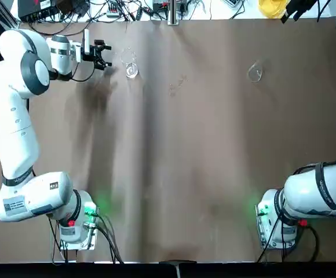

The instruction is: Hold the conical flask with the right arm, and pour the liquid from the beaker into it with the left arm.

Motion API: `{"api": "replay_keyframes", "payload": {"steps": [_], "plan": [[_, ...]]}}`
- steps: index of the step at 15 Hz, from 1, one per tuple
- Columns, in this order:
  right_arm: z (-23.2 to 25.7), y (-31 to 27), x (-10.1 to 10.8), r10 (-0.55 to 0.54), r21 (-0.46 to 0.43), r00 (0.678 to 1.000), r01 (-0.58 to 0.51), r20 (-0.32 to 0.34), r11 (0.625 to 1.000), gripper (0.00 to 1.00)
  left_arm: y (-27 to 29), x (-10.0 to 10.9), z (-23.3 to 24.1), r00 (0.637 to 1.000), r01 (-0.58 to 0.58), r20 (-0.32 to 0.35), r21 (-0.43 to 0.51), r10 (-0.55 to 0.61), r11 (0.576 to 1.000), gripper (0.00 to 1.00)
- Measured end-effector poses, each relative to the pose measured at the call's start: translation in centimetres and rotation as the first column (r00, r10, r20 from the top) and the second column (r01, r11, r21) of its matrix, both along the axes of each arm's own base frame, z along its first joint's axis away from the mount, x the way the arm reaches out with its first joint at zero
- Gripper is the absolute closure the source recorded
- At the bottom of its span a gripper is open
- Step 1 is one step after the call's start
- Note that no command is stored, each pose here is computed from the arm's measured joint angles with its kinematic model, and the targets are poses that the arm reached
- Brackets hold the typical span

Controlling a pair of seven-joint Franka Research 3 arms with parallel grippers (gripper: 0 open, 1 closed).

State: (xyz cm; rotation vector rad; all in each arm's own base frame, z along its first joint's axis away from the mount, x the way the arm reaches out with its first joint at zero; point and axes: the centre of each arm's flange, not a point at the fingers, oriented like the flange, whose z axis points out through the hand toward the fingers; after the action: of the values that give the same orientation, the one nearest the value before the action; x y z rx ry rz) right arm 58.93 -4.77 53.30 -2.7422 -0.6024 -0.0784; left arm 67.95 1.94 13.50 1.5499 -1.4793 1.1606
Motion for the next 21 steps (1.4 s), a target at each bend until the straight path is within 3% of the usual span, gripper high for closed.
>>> {"api": "replay_keyframes", "payload": {"steps": [4,8,10,13,19,21], "plan": [[-3.6,-3.5,1.1,0.066,0.141,0.997,-0.07,0.037,0.987,0.0,-1.3,-1.2,-1.6,0.997,0.061,-0.037,-0.114,-0.065,0.992,0.0],[-6.9,-5.3,2.1,0.205,0.247,0.965,-0.241,0.161,0.939,0.0,-2.4,-2.2,-2.7,0.992,0.114,-0.026,-0.187,-0.121,0.976,0.01],[-9.0,-6.3,2.5,0.286,0.272,0.928,-0.346,0.238,0.898,0.0,-3.2,-2.1,-2.9,0.993,0.105,-0.023,-0.21,-0.112,0.972,0.01],[-12.4,-6.5,3.5,0.385,0.296,0.847,-0.498,0.367,0.815,0.0,-4.9,-2.1,-3.2,0.994,0.1,-0.024,-0.238,-0.108,0.966,0.0],[-18.7,-9.6,3.9,0.336,0.391,0.737,-0.621,0.587,0.679,0.0,-7.9,-2.0,-3.6,0.994,0.103,-0.003,-0.272,-0.108,0.957,0.01],[-20.8,-10.7,3.6,0.289,0.416,0.696,-0.654,0.657,0.631,0.0,-8.5,-2.1,-4.1,0.991,0.132,0.063,-0.263,-0.12,0.956,0.01]]}}
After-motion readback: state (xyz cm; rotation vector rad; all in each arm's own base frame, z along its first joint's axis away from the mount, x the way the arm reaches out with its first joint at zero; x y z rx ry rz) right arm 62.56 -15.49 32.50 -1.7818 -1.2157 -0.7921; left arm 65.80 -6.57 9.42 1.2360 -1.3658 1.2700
